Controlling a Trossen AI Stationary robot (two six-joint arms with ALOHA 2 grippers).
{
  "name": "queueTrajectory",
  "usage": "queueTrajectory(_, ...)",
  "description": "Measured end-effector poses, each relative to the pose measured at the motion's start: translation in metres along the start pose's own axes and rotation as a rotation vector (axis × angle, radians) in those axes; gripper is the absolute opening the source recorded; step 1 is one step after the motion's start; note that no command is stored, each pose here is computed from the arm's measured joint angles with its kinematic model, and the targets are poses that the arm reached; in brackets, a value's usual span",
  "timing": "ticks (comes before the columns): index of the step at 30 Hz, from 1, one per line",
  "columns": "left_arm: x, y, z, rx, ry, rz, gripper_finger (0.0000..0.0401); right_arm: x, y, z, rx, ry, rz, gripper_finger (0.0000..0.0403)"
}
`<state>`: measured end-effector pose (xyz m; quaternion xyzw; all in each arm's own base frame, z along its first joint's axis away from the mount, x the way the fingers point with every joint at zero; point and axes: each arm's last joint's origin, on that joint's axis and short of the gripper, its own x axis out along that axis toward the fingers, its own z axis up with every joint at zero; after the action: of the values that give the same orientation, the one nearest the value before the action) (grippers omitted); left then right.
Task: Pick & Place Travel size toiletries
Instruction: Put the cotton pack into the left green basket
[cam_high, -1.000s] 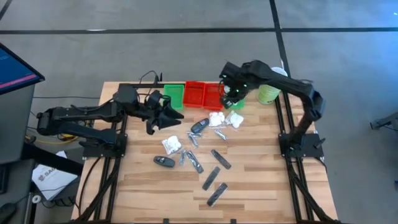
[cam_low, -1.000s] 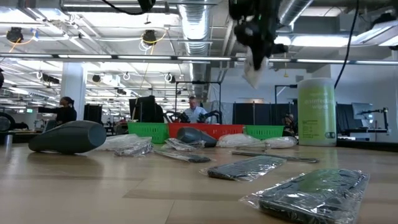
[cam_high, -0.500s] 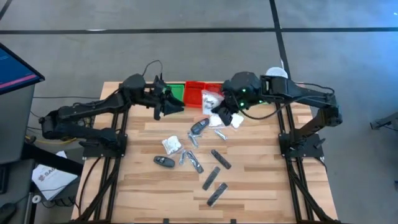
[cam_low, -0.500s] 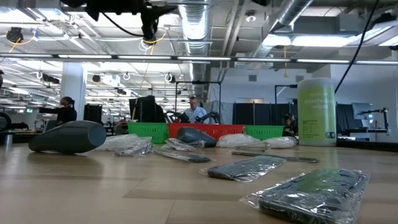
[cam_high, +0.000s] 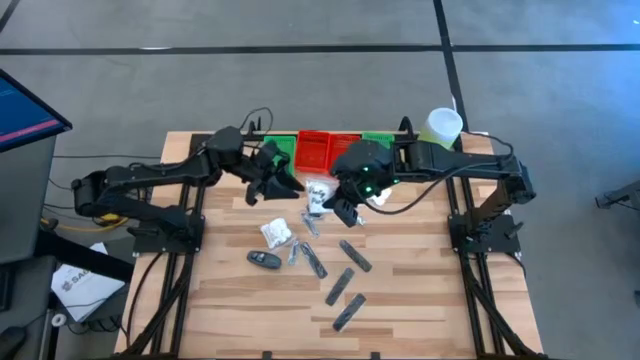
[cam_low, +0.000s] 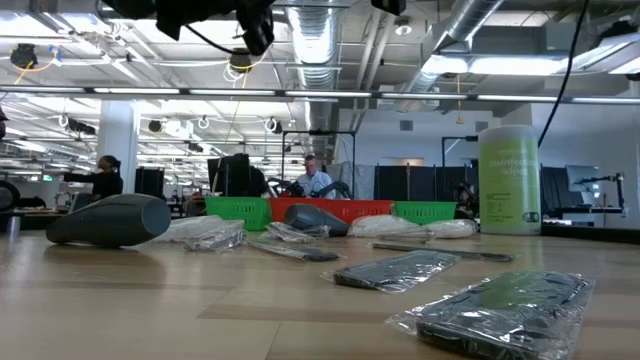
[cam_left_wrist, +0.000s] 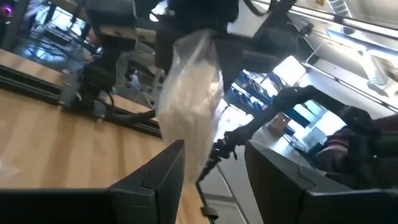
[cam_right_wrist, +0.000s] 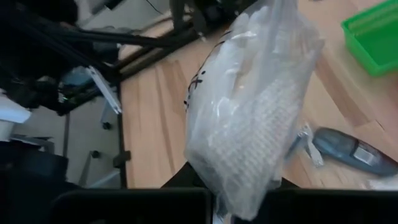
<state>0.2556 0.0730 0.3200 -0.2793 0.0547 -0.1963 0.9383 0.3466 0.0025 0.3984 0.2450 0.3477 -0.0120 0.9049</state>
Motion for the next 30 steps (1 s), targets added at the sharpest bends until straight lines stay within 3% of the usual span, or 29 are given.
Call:
queueTrajectory(5, -0.001, 0.000, 0.006, 0.037, -0.081, 0.051, 0.0163, 0.000, 0.003, 0.003, -0.005, 0.003, 0.094, 0.0004)
queueTrajectory(11, -0.001, -0.002, 0.005, 0.067, -0.054, -0.001, 0.0163, 0.001, 0.013, -0.004, -0.012, 0.073, 0.182, 0.0004)
queueTrajectory(19, 0.013, 0.004, -0.003, 0.030, 0.035, -0.077, 0.0163, 0.002, 0.016, -0.010, 0.013, 0.126, 0.193, 0.0004)
queueTrajectory(30, 0.047, 0.008, -0.006, -0.009, 0.113, -0.156, 0.0163, 0.034, 0.009, -0.023, 0.073, 0.305, 0.173, 0.0005)
